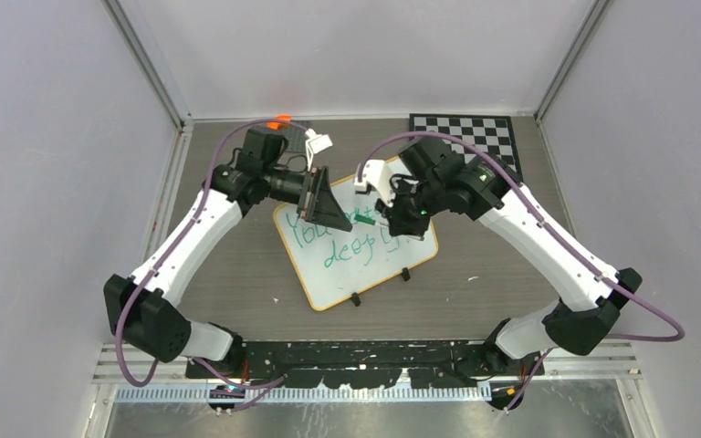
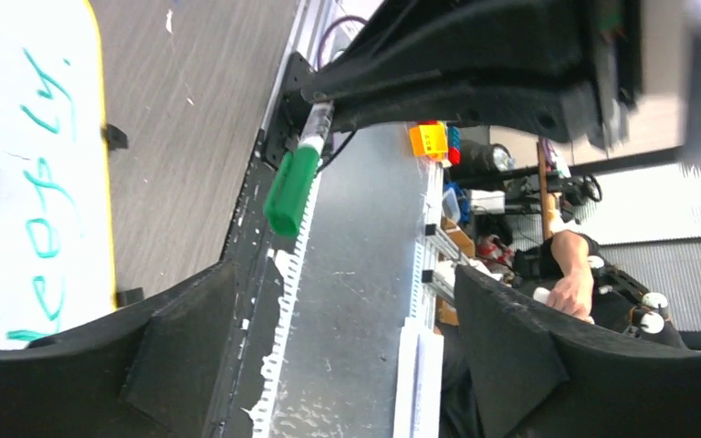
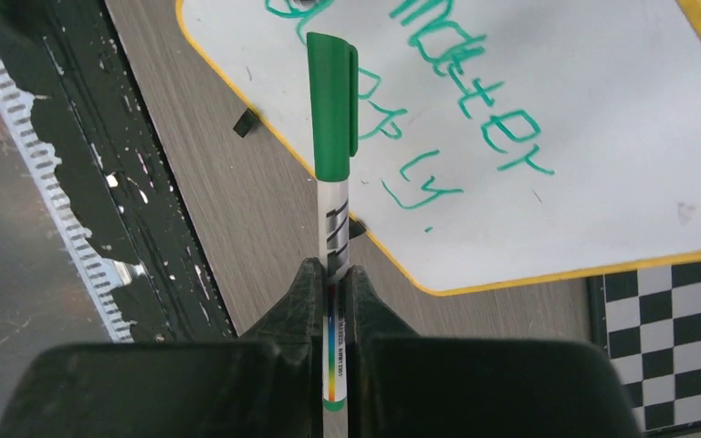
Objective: Write a sentence on the whiteboard
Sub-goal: Place the whiteboard marker at the center of the board.
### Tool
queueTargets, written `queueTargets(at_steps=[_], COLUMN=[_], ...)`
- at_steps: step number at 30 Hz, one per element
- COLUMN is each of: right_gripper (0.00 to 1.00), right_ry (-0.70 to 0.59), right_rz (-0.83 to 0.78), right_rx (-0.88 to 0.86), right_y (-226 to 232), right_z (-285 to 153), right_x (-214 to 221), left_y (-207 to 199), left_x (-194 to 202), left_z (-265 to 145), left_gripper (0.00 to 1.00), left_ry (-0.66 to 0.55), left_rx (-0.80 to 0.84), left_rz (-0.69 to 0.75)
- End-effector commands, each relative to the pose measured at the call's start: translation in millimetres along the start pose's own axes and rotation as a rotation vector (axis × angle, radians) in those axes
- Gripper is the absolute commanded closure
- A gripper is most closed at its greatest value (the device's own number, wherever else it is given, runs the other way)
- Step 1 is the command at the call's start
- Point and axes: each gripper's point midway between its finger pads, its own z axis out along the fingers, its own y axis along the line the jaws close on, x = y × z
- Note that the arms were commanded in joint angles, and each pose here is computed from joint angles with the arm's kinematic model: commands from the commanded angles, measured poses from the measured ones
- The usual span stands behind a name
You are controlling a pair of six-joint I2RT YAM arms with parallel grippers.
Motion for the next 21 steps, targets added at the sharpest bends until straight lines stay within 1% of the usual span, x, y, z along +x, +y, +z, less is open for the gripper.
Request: queueTargets(at_steps=[1,2,3,7,10,13,16,19,21], right_gripper=[1.0,1.0,1.0,1.0,1.0,1.0,1.0,1.0,1.0], right_ry=[-0.129,-0.149,-0.173,-0.282,-0.323,-0.315,-0.273,-0.217,-0.171], right_rz=[0.122,0.157,0.199,0.41,0.555,0.682,0.804,0.896,0.925], right_rx=[0.042,0.051,0.059,0.081,0.123,0.208,0.28,0.35,0.384], right_y=[-8,-9,-13,-33,-57,-85,-106,-117,-118], right_z=[-29,-32,-36,-55,-68,-73,-73,-73,-72], right_x=[-3,-1,1,9,25,56,95,138,164], left_y=[-28,-28,-27,-18,-10,-6,0,18,33], left_x=[-20,-24,-29,-51,-67,-82,-94,-90,-79], left_z=[-26,-30,-35,-59,-82,-112,-150,-190,-207], left_gripper=[0.03,0.01,0.0,0.0,0.0,0.0,0.0,0.0,0.0], left_ry=[-0.087,-0.104,-0.122,-0.189,-0.244,-0.313,-0.394,-0.455,-0.45], left_rx=[-0.021,-0.037,-0.056,-0.171,-0.28,-0.355,-0.451,-0.571,-0.626], left_rz=[0.13,0.136,0.147,0.157,0.169,0.162,0.167,0.149,0.118])
